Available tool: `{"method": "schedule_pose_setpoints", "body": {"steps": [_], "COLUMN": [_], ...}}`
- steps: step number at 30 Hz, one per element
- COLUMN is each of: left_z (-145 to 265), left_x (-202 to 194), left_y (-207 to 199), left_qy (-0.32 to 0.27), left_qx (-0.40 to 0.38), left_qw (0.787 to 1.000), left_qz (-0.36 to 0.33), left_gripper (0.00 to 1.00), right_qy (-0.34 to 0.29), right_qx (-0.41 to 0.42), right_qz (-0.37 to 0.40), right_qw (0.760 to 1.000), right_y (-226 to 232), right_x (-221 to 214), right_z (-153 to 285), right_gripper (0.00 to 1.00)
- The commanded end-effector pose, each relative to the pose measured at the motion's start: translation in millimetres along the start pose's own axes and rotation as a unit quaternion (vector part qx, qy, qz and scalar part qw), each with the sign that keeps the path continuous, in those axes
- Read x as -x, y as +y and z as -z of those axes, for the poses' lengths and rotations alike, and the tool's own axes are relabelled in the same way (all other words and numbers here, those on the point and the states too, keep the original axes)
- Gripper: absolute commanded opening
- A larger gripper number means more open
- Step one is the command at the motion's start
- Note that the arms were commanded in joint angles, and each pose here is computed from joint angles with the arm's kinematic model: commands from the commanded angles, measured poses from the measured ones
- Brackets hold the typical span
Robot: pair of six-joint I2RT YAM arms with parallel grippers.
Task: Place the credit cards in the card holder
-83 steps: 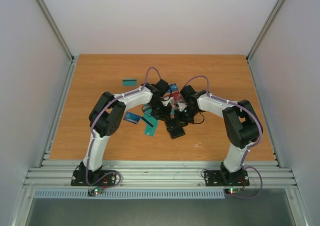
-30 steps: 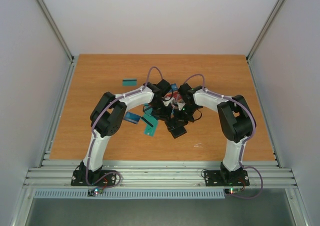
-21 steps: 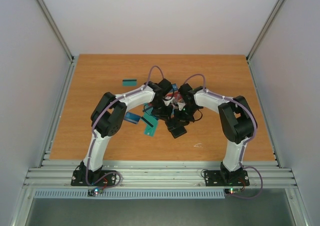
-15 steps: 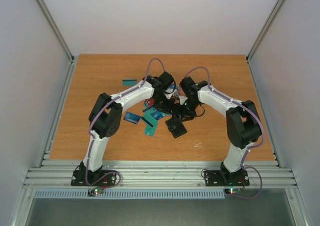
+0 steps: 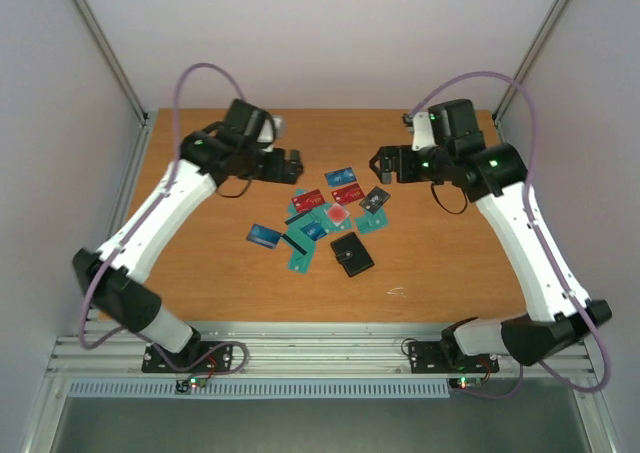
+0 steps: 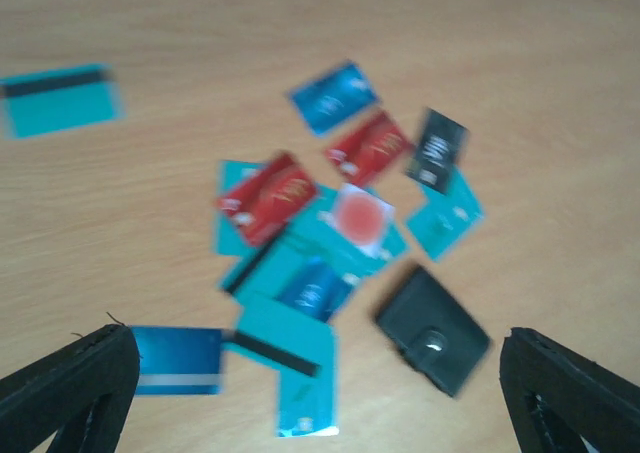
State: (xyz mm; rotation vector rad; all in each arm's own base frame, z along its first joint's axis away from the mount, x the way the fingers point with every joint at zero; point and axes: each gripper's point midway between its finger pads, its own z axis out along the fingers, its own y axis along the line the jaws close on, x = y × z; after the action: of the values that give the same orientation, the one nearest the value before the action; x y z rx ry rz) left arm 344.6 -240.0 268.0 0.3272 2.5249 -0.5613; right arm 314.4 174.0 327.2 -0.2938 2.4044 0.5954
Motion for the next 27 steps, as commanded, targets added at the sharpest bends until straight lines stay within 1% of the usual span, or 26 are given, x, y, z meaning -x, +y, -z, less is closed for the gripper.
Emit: {"method": "schedule_pose_setpoints", "body": {"steps": [1,4,5,8,9,10,12,15,17,20,22,23,25,27], "left_z": [35.9,54.4,60.1,72.4,74.7,75.3,69.8,56.3,41.0,28.4,17.7,12.0,4.6,1.3], "left_x": [-10.4,-17.4,-20.3,-30.1,-33.3,-36.2,-44.4,-57.7,-68.3,-72.7,-77.4,-78.7,-78.5,-77.7], "left_y": [77.5,117.6,129.7,162.8,170.1,175.3,184.9,202.1,210.4,223.8,231.3,232.4,233.7,232.4], "left_qy": [-0.045,-0.085,-0.097,-0.141,-0.155,-0.166,-0.177,-0.183,-0.189,-0.218,-0.233,-0.242,-0.266,-0.295], "left_qx": [0.129,0.174,0.187,0.224,0.231,0.235,0.243,0.252,0.231,0.221,0.21,0.201,0.191,0.184], "left_qw": [0.99,0.98,0.977,0.963,0.96,0.957,0.953,0.95,0.954,0.95,0.948,0.948,0.945,0.938], "left_qz": [0.025,0.039,0.041,0.044,0.044,0.039,0.029,0.026,0.036,0.043,0.045,0.04,0.023,-0.004], "left_gripper": [1.0,0.99,0.99,0.99,0.99,0.99,0.99,0.99,0.99,1.0,0.99,0.99,0.99,0.99], "right_qy": [-0.066,-0.112,-0.141,-0.191,-0.199,-0.211,-0.226,-0.216,-0.217,-0.228,-0.208,-0.199,-0.191,-0.206], "right_qx": [-0.101,-0.141,-0.143,-0.132,-0.135,-0.145,-0.182,-0.17,-0.155,-0.184,-0.183,-0.174,-0.17,-0.175], "right_qz": [0.027,0.048,0.061,0.121,0.137,0.137,0.096,0.083,0.085,0.06,0.068,0.073,0.058,0.052], "right_qw": [0.992,0.982,0.978,0.965,0.961,0.957,0.952,0.958,0.96,0.954,0.958,0.962,0.965,0.961], "right_y": [-36.3,-53.5,-53.8,-53.6,-57.1,-63.2,-86.2,-97.3,-101.9,-131.4,-149.8,-157.1,-178.1,-198.1], "right_x": [10.1,8.2,10.4,3.6,-3.5,-7.2,-15.3,-33.9,-46.0,-60.5,-72.9,-78.1,-85.6,-83.5], "right_z": [27.5,41.0,50.4,46.3,41.4,38.7,35.4,17.8,5.7,-11.1,-33.3,-44.3,-62.7,-74.8], "right_gripper": [0.99,0.99,0.99,0.99,0.98,0.99,0.98,0.99,0.99,0.98,0.99,0.98,0.99,0.99]}}
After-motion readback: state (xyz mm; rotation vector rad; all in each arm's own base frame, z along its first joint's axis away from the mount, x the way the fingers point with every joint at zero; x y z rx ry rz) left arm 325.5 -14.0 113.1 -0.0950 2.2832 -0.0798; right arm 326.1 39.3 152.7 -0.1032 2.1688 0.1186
